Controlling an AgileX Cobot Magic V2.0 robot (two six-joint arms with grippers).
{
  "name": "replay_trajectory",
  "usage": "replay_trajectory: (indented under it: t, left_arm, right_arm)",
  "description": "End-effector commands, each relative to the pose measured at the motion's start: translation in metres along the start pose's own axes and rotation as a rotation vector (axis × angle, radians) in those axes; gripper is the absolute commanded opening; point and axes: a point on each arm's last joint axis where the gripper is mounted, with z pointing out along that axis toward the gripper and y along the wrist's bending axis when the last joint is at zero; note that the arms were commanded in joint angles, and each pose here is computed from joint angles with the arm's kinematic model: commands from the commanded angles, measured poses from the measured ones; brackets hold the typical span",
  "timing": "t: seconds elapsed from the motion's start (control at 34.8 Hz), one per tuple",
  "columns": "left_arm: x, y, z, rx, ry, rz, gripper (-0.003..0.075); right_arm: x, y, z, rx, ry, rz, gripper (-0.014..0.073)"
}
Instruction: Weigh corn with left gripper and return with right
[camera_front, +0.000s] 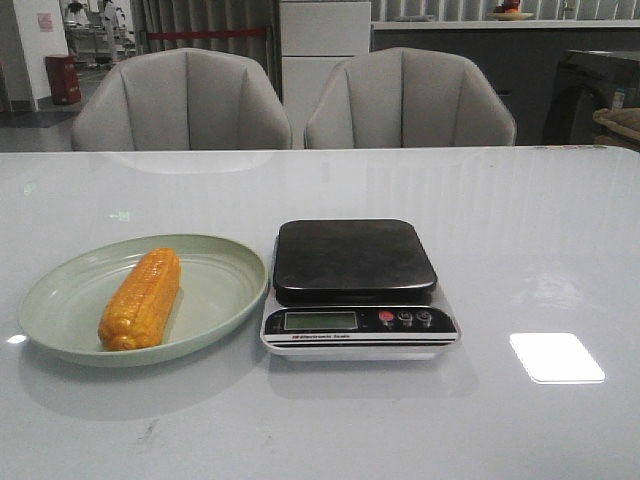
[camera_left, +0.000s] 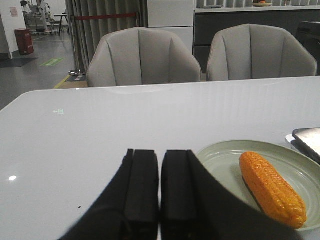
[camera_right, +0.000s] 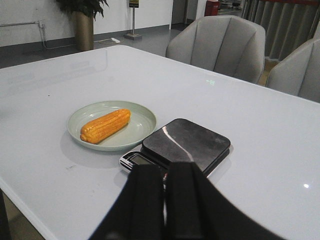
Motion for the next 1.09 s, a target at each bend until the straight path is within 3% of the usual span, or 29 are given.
replay_trajectory:
  t: [0.0, 0.6, 0.72, 0.86, 1.06]
  left_arm:
    - [0.003, -0.001, 0.0, 0.007, -0.059, -0.005, 0.0133]
    - [0.003, -0.001, 0.0, 0.007, -0.059, -0.005, 0.0133]
    - [0.003, -0.001, 0.0, 0.007, -0.059, -0.005, 0.0133]
    - [0.003, -0.001, 0.0, 0.007, -0.059, -0.005, 0.0133]
    - [0.003, -0.001, 0.0, 0.007, -0.059, -0.005, 0.0133]
  right_arm:
    - [-0.015, 0.0, -0.002, 0.003, -0.094, -0.025, 0.0182]
    - [-0.014, 0.0, -0.001, 0.008, -0.093, -0.025, 0.0182]
    - [-0.01, -0.005, 0.0, 0.122, -0.076, -0.015, 0.0182]
    - [-0.005, -0.014, 0.0, 0.343, -0.071, 0.016, 0.0182]
    - [0.01, -0.025, 0.003, 0.546, -0.167, 0.067, 0.0182]
